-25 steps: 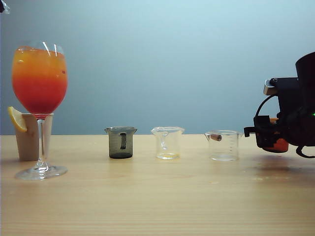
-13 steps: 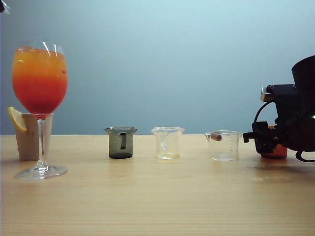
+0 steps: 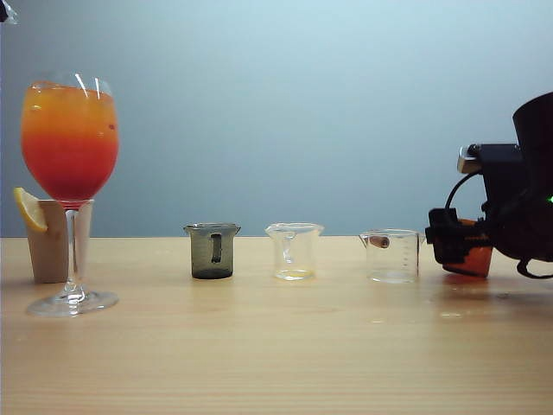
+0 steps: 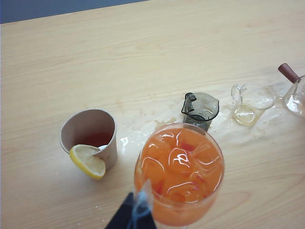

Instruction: Pick up the fourth measuring cup from the left, pour the grenadine inside into the goblet, and finally put the measuring cup back in its original place.

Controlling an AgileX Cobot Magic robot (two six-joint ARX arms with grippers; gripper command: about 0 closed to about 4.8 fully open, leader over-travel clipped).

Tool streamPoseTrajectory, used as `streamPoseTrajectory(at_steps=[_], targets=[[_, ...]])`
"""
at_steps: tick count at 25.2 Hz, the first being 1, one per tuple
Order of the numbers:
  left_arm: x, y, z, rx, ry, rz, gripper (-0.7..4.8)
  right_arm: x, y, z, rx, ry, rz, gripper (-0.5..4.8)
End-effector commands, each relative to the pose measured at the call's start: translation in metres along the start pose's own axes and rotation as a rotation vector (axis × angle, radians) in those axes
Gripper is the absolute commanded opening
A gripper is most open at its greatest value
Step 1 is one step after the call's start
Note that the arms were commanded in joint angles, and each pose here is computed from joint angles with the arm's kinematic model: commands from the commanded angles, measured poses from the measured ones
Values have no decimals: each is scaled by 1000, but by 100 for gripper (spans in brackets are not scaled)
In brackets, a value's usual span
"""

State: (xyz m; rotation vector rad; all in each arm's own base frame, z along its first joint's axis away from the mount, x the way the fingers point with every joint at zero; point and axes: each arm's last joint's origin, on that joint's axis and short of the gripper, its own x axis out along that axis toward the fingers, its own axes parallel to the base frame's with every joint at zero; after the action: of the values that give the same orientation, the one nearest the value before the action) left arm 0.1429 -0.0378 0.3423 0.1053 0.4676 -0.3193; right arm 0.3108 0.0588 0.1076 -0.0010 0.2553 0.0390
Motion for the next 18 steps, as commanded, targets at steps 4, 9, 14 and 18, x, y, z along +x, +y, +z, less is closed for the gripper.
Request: streamPoseTrajectory(at_steps=[4, 9, 14, 18], targets=[[-1, 0, 2, 5, -15, -3, -4, -6, 1, 10, 10, 14, 22, 479], [-1, 0, 2, 6, -15, -3, -4, -8, 2, 9, 5, 45, 50, 479], [-1, 0, 2, 6, -15, -2, -4, -10, 2, 6, 1, 72, 60, 479], [-1, 0, 2, 6, -15, -3, -4, -24, 0, 7, 2, 66, 60, 479]])
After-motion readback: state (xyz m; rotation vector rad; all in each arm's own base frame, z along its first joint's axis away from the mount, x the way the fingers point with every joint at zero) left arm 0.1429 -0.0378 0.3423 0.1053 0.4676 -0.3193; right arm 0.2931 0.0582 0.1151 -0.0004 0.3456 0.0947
